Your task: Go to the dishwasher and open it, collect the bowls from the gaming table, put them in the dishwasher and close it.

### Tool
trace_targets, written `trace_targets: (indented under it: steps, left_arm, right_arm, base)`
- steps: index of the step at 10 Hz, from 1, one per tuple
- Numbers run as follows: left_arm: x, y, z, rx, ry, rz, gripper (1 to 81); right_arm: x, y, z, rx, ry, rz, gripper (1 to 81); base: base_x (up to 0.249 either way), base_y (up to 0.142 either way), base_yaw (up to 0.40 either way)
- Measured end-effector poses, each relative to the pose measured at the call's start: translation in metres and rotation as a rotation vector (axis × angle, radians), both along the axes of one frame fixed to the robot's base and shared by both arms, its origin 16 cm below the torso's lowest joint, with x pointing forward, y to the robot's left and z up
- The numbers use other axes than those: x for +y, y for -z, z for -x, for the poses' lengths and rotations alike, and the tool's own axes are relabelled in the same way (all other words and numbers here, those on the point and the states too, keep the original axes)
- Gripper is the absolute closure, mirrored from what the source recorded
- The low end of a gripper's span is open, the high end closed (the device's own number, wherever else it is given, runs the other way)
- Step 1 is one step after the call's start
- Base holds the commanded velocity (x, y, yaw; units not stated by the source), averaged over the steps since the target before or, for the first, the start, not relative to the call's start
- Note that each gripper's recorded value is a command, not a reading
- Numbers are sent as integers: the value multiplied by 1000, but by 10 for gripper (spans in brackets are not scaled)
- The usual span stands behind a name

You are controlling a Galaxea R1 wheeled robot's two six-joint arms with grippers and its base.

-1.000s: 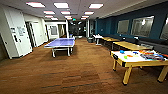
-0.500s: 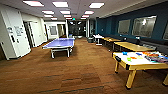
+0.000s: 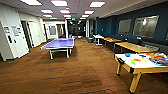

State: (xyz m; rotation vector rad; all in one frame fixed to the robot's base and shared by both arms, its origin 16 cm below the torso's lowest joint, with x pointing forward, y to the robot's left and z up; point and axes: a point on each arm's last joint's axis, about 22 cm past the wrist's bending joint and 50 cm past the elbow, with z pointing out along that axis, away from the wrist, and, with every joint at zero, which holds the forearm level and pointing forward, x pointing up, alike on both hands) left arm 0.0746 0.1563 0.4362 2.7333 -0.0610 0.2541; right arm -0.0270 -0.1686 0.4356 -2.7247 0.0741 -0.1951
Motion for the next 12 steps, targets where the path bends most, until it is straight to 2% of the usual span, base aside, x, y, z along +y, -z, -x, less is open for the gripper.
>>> trace_targets:
  steps: [12]
  left_arm:
    - [-7, 0, 1, 1, 1, 7, 10]
  right_arm:
    - [3, 1, 0, 1, 0, 1, 10]
  base:
    - [274, 0, 0]
